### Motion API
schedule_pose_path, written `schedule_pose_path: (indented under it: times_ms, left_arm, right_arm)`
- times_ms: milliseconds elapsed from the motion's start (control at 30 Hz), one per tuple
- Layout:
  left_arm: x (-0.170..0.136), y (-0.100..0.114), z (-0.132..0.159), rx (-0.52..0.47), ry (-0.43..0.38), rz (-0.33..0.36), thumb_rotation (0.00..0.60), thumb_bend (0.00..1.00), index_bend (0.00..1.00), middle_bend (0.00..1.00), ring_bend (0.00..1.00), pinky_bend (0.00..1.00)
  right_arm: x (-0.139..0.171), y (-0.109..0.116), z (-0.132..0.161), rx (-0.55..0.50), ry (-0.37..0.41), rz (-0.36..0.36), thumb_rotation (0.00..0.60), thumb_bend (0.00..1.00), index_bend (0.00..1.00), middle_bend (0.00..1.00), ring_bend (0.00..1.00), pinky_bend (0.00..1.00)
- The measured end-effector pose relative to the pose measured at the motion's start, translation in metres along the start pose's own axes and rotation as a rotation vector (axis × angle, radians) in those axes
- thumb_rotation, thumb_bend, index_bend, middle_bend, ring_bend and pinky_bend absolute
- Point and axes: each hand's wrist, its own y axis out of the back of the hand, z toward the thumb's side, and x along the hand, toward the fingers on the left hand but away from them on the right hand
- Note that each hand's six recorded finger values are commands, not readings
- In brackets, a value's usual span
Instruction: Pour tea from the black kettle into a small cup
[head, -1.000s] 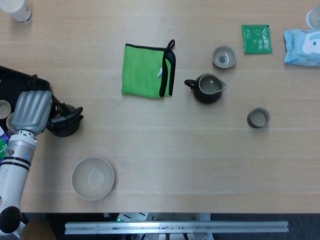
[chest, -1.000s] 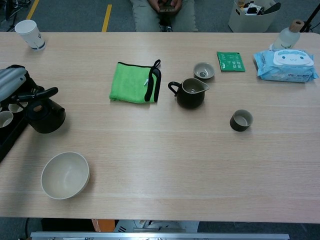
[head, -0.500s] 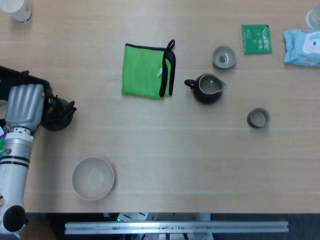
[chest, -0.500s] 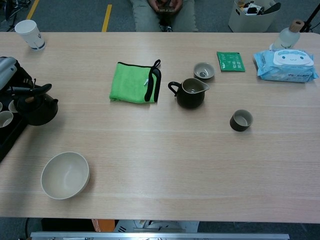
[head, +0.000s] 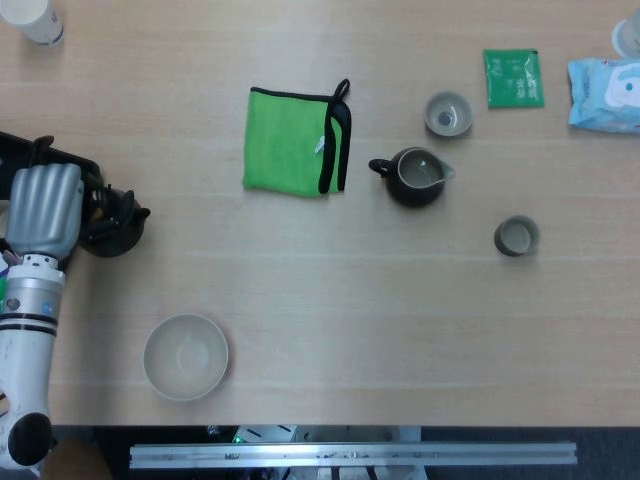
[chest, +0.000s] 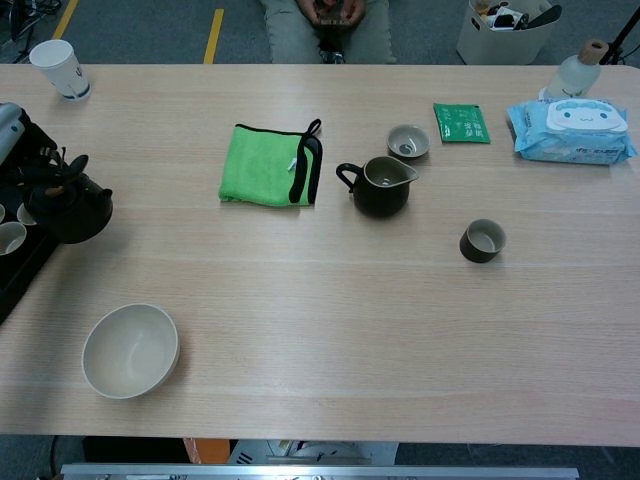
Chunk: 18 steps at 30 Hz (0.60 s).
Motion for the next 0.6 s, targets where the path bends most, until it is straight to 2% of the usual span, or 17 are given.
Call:
schedule_pose_path:
  times_ms: [100,267,600]
  left_arm:
    - [-0.001,0.001,0.001,-0.003,-0.009,0.008,0.379,0.36,1.0,1.0,0.98,0.14]
    - [-0.003,0.004,0.005,-0.014,-0.033,0.031,0.532,0.37,1.0,1.0,0.98,0.14]
    - [-0.009,0.01,0.01,-0.024,-0.068,0.062,0.586,0.38,1.0,1.0,0.97,0.14]
  right_arm:
    - [0.0,0.0,0.0,0.0,0.0,-0.001,0.6,0.09,0.37,0.38,0.28,0.37]
    - [0.001,0.001,0.0,0.0,0.001,-0.001,0.6,0.09,0.37,0.38,0.28,0.37]
    - [0.001,-0.001,0.005,0.009,0.02,0.009,0.6,0.09,0.37,0.38,0.28,0.37]
